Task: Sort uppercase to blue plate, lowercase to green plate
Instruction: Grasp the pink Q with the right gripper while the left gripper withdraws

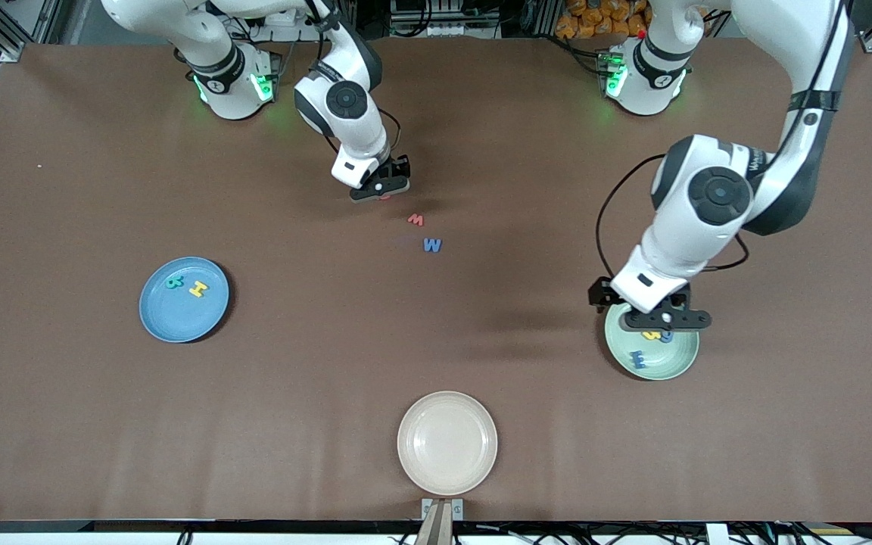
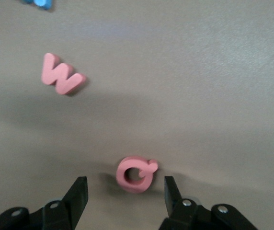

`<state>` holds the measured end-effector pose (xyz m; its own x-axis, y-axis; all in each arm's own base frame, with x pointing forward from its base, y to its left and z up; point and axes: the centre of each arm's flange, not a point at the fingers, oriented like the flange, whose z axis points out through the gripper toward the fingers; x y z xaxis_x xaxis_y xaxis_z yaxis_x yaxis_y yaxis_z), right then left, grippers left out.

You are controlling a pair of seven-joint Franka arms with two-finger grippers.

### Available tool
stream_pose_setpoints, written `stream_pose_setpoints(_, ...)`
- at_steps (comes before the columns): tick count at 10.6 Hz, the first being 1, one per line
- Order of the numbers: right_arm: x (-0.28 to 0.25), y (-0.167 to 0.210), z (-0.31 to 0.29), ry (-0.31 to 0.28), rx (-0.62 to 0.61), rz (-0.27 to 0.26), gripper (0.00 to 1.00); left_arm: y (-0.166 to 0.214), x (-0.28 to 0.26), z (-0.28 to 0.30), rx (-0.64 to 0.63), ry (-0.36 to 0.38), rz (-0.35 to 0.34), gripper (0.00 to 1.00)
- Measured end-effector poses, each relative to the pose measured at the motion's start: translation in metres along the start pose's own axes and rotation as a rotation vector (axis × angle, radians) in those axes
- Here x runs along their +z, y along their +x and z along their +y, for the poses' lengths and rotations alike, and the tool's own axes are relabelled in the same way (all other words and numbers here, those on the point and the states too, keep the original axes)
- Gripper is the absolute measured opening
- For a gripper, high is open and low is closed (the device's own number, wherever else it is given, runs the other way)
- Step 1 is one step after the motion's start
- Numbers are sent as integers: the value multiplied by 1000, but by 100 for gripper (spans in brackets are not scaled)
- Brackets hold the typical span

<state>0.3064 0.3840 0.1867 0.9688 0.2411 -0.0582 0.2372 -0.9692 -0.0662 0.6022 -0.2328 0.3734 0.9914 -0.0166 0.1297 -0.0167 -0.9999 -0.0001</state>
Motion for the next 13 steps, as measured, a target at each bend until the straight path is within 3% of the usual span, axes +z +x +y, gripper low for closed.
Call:
stream_pose_setpoints(6,13,2,5,3,4,7,57,-4,-13,34,2,-33,18,100)
stream_pose_setpoints(11,13,1,5,0,2,4,53,-15,-9,60,40,-46,5,100)
stream_pose_setpoints(13,13,1,4,0,0,3,45,-25,-2,79,68,-53,-10,100)
